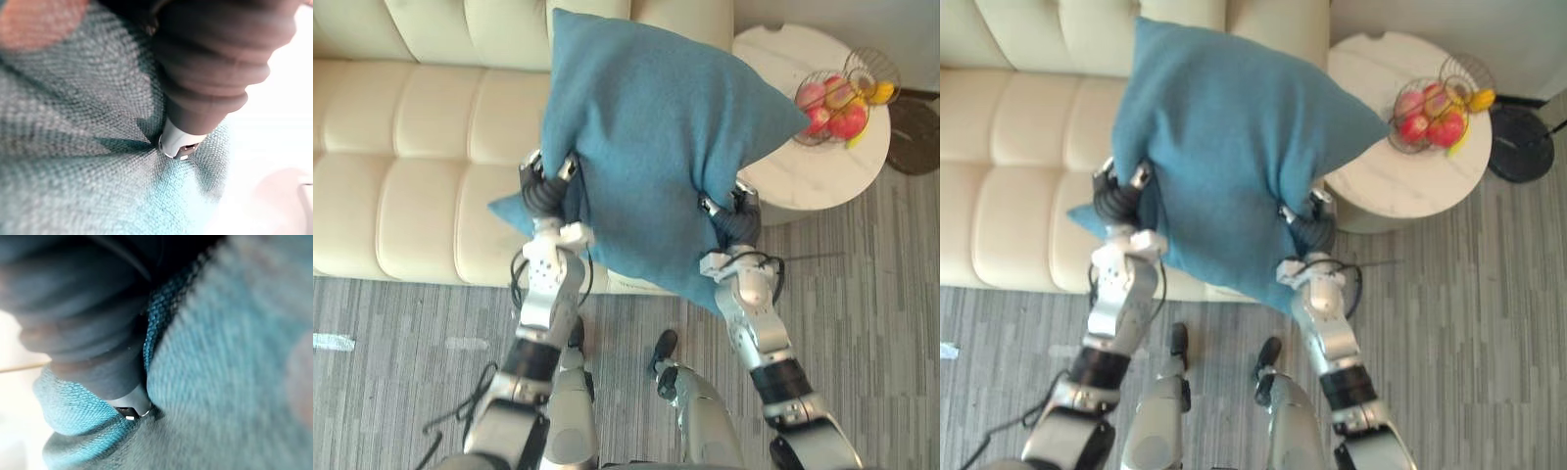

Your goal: Pick up cushions and gather them together orderly.

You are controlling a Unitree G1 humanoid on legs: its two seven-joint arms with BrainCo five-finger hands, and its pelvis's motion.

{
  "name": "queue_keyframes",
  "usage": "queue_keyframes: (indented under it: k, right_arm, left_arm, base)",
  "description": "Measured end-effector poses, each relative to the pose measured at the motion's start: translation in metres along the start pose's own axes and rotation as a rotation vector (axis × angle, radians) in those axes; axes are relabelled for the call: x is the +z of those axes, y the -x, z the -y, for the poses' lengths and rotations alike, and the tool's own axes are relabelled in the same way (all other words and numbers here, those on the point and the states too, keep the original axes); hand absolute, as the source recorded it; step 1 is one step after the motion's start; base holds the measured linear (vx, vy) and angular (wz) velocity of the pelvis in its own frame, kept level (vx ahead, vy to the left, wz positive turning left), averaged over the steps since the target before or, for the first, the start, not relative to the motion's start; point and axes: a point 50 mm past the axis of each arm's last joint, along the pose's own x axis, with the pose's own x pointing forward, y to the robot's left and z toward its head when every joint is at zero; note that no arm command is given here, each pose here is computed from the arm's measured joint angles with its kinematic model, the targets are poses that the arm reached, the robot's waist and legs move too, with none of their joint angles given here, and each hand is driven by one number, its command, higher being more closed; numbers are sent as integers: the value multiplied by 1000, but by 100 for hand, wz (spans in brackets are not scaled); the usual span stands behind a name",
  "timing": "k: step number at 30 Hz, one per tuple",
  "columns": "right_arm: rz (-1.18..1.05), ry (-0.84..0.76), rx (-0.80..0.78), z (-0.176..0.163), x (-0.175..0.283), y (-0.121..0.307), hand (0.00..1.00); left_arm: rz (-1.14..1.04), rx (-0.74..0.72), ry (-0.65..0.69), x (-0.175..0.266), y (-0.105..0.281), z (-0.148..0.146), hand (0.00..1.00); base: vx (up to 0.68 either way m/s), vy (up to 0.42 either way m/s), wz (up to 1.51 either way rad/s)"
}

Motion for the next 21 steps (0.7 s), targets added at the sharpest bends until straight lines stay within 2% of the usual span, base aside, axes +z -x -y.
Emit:
queue_keyframes:
  k: [4,10,15,21]
  right_arm:
    - [-83,0,31,0,-13,38,100]
    - [-145,8,72,-1,-23,56,100]
    - [-151,13,97,-4,-24,58,100]
    - [-113,35,116,-2,-21,53,100]
  left_arm:
    - [-106,67,-19,-10,47,-30,100]
    - [-235,116,-54,-19,85,-52,100]
    - [-268,130,-63,-20,93,-58,100]
    - [-280,100,-57,-20,93,-57,100]
  base:
    - [88,28,4]
    - [48,33,9]
    - [53,17,33]
    - [-58,24,97]
